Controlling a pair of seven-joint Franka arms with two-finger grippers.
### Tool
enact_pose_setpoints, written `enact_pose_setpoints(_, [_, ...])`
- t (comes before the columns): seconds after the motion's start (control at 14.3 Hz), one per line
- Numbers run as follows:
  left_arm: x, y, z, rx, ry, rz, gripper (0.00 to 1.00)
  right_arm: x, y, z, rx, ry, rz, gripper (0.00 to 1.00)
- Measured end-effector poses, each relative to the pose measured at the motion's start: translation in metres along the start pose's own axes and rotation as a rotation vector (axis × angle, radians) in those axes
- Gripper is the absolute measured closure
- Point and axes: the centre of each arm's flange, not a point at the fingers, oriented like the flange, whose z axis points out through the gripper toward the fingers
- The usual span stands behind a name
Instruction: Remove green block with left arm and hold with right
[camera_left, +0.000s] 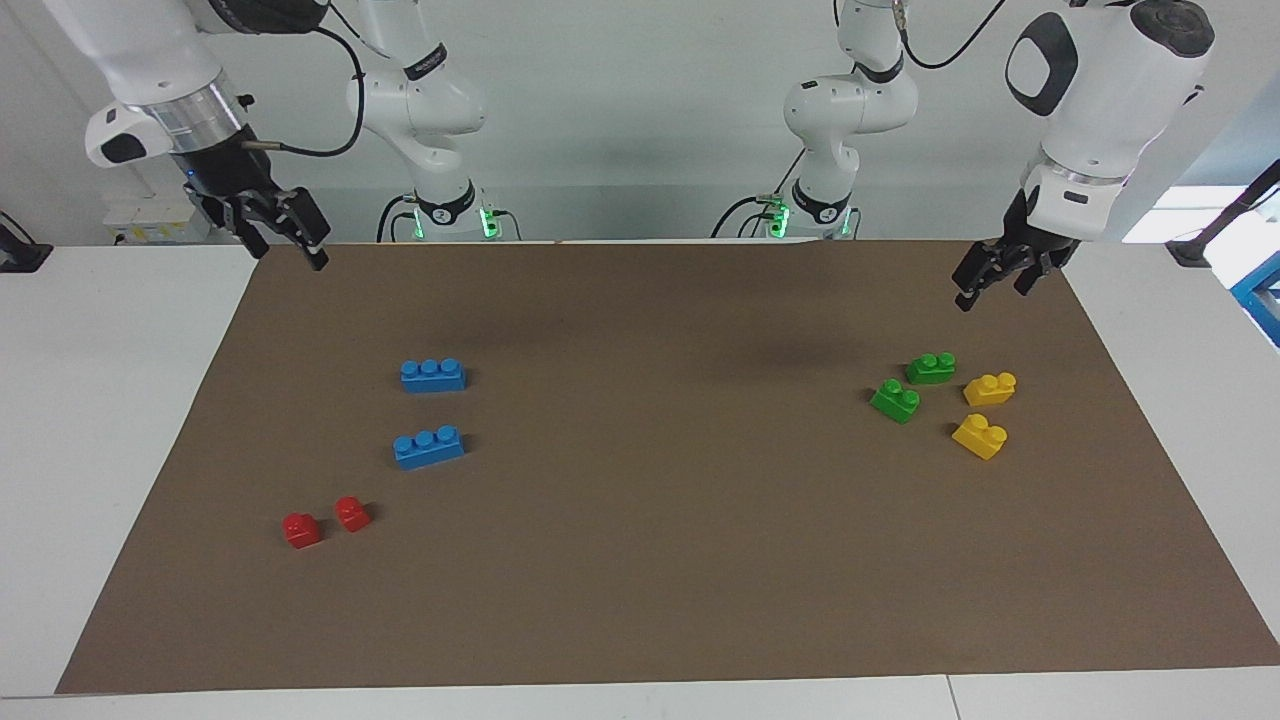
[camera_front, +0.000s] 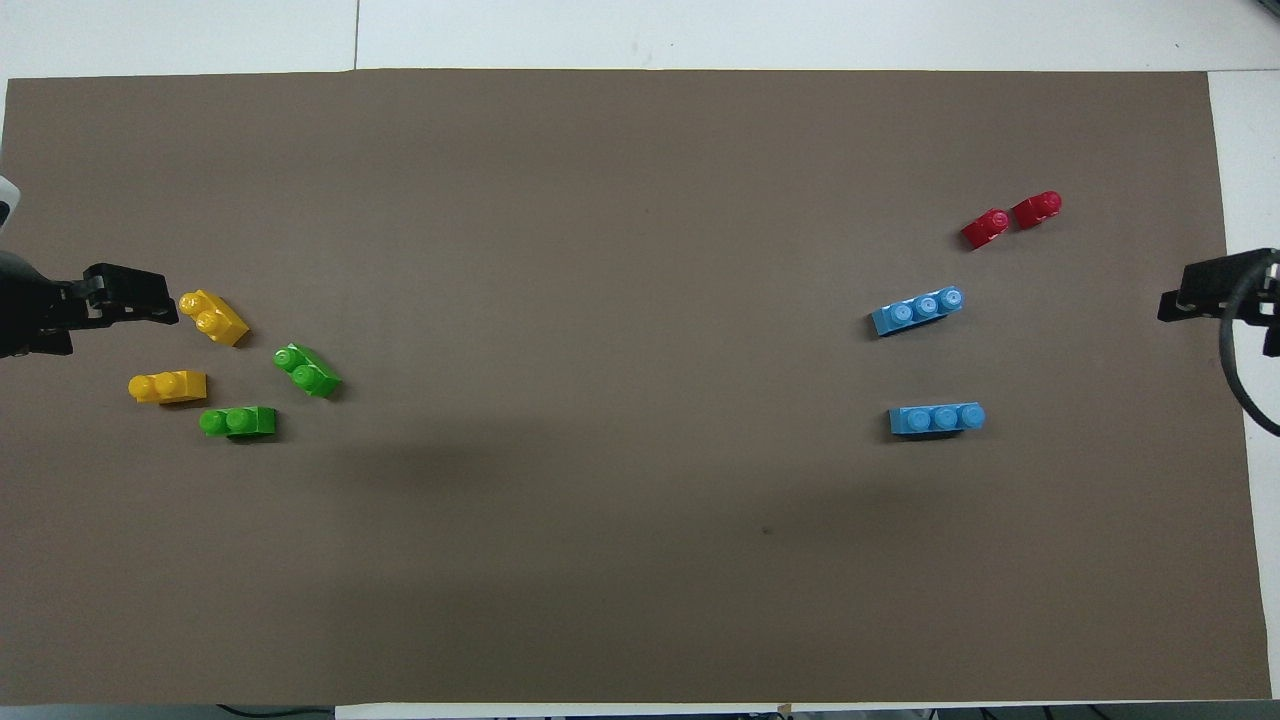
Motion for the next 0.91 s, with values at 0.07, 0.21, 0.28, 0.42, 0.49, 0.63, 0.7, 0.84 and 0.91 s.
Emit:
enact_pose_setpoints(0.07, [-0.003,0.002,-0.003,0.004,-0.025,0.023,0.0,-0.01,0.0,-0.01,-0.002,-0.006,-0.053,0.04])
enact_pose_setpoints(0.21, [-0.004,0.01,-0.014,0.008,-0.056,0.048,0.0,-0.026,-0.001,-0.022,-0.006,-0.017,-0.158,0.0])
enact_pose_setpoints(0.28, [-0.003,0.014,-0.018,0.007,-0.057,0.056,0.0,-0.029,-0.004,-0.024,-0.019,-0.019,-0.189,0.0])
enact_pose_setpoints(0.42, [0.0,0.018,-0.019,0.005,-0.055,0.065,0.0,-0.031,-0.016,-0.02,-0.06,-0.022,-0.23,0.0])
enact_pose_setpoints(0.49, [0.002,0.019,-0.018,0.005,-0.055,0.067,0.0,-0.029,-0.023,-0.015,-0.071,-0.029,-0.243,0.0])
enact_pose_setpoints(0.63, [0.004,0.018,-0.015,0.005,-0.058,0.068,0.0,-0.02,-0.029,-0.008,-0.074,-0.042,-0.252,0.0])
enact_pose_setpoints(0.7, [0.005,0.018,-0.012,0.005,-0.063,0.067,0.0,-0.015,-0.03,-0.005,-0.074,-0.047,-0.252,0.0])
enact_pose_setpoints(0.84, [0.009,0.016,-0.006,0.007,-0.074,0.064,0.0,-0.008,-0.031,-0.002,-0.073,-0.05,-0.252,0.0])
enact_pose_setpoints(0.91, [0.01,0.016,-0.004,0.007,-0.078,0.064,0.0,-0.006,-0.032,-0.002,-0.073,-0.05,-0.252,0.0])
